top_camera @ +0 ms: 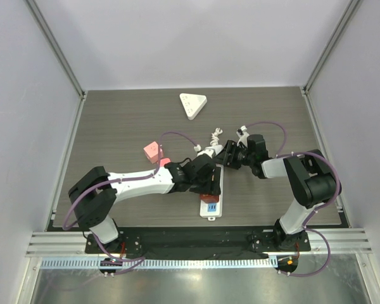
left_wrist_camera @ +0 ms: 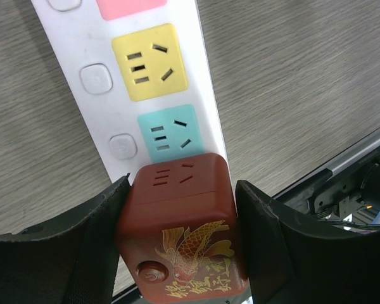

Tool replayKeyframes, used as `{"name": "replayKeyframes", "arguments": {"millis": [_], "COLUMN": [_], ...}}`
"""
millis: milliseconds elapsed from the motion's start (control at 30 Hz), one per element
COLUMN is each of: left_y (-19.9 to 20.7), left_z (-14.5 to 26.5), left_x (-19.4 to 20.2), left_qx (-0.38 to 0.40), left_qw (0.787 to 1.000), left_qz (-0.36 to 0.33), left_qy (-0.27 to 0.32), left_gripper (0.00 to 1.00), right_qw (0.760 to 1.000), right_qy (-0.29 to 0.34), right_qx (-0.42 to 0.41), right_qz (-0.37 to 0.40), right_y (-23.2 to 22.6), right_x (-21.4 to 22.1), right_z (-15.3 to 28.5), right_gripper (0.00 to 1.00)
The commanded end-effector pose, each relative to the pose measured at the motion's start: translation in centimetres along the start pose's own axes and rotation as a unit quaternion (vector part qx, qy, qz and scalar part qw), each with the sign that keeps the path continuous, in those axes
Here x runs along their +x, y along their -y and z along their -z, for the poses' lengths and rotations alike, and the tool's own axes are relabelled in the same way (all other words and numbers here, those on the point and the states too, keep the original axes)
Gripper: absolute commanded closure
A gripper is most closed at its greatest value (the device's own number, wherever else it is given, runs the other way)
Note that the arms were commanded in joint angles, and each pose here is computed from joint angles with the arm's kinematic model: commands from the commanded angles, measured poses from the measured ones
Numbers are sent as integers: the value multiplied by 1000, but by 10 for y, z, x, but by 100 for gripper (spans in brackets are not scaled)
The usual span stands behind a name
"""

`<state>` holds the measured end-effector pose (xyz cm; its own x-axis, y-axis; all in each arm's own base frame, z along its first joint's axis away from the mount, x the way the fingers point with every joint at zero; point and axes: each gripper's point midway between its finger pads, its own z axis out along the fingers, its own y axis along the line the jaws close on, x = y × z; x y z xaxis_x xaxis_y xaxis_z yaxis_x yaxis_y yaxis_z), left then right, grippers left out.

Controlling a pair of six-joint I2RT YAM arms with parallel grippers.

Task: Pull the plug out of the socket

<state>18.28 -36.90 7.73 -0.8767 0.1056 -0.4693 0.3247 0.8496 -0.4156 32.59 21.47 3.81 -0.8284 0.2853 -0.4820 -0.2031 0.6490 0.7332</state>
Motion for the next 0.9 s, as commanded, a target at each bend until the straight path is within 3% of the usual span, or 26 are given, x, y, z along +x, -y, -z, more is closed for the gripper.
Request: {"name": "replayKeyframes", "arguments": {"millis": [0, 200, 467, 567, 700, 867], "left_y": [5, 0, 5, 11, 18, 23], "left_z": [7, 8, 7, 4, -2, -8], "left_x": [-22, -49, -73, -75, -73, -74], "left_qx": [18, 17, 23, 33, 48, 59], "left_qw": [999, 997, 994, 994, 994, 993], "left_qz": [20, 36, 44, 45, 55, 66], "left_qy": [36, 71, 92, 89, 81, 79], "left_gripper": [100, 100, 100, 100, 100, 100], "right_qw": [999, 1000, 1000, 999, 999, 999], "right_qy": [-15, -18, -23, -30, -34, -44], "right_qx": [43, 25, 11, 0, -9, -14], "right_qz": [9, 1, -9, -18, -22, -22], "right_y": [21, 15, 12, 10, 7, 5], "right_x": [14, 16, 18, 22, 23, 28], "right_z": [3, 2, 0, -3, -6, -8], "right_gripper": [37, 21, 19, 22, 35, 45]}}
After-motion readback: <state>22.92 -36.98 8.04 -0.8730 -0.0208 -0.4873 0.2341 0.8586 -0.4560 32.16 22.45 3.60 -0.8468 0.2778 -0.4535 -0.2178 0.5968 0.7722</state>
